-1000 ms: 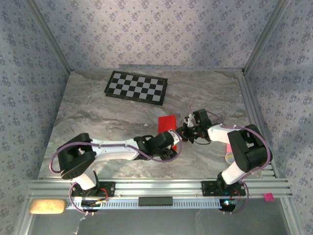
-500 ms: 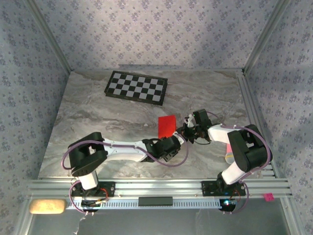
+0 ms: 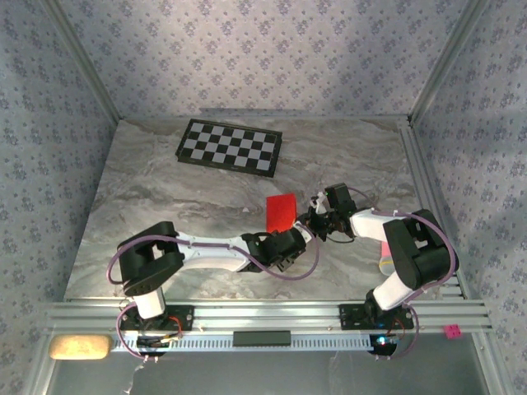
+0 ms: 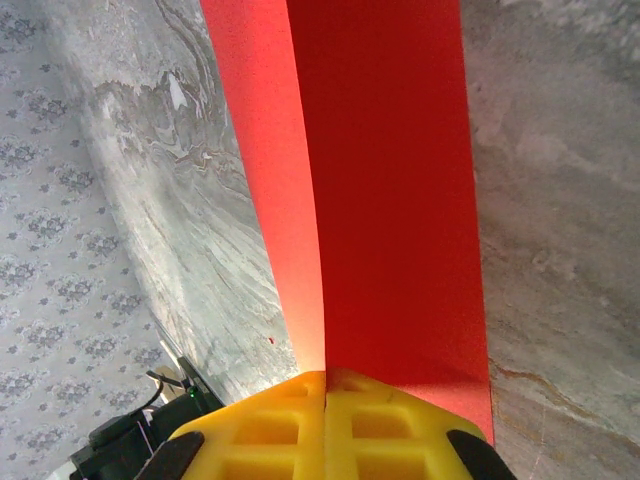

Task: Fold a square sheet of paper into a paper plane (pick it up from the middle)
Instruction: Fold the triangle a second time at the center of the table.

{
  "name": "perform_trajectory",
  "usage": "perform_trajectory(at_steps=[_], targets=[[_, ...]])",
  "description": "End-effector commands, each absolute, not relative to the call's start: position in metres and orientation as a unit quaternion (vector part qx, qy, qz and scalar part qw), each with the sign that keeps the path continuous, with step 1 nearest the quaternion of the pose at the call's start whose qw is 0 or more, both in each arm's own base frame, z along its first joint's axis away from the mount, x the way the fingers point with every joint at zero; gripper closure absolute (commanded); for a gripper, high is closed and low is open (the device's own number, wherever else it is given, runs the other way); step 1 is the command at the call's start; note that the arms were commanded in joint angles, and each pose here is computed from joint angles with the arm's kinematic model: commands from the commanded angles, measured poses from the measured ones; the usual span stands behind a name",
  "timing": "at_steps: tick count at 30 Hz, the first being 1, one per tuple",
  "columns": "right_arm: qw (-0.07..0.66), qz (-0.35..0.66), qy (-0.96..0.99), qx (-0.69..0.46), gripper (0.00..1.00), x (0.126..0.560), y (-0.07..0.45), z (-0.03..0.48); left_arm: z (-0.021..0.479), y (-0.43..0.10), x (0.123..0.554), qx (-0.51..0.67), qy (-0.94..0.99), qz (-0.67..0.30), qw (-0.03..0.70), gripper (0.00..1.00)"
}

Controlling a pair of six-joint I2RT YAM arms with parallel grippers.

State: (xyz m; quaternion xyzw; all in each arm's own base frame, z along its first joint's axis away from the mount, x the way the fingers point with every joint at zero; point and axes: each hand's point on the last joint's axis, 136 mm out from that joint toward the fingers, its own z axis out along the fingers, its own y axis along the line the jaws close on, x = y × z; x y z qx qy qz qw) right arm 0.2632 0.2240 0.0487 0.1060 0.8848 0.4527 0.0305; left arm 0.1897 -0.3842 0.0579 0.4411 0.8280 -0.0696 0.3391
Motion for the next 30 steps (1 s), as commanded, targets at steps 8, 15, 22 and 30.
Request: perform_trajectory(at_steps=[8, 15, 22, 30], targets=[[0.036, 0.452, 0.884, 0.111, 0.91, 0.266, 0.221, 0.057, 0.072, -0.392, 0.19, 0.427, 0.825, -0.089, 0.358, 0.85], [0.039, 0.449, 0.886, 0.112, 0.9, 0.265, 0.219, 0.057, 0.075, -0.391, 0.19, 0.415, 0.83, -0.097, 0.359, 0.99], [0.054, 0.427, 0.894, 0.124, 0.78, 0.265, 0.203, 0.056, 0.08, -0.391, 0.191, 0.388, 0.844, -0.146, 0.339, 1.0], [0.102, 0.383, 0.903, 0.165, 0.55, 0.268, 0.158, 0.063, 0.088, -0.393, 0.193, 0.334, 0.856, -0.291, 0.266, 1.0]])
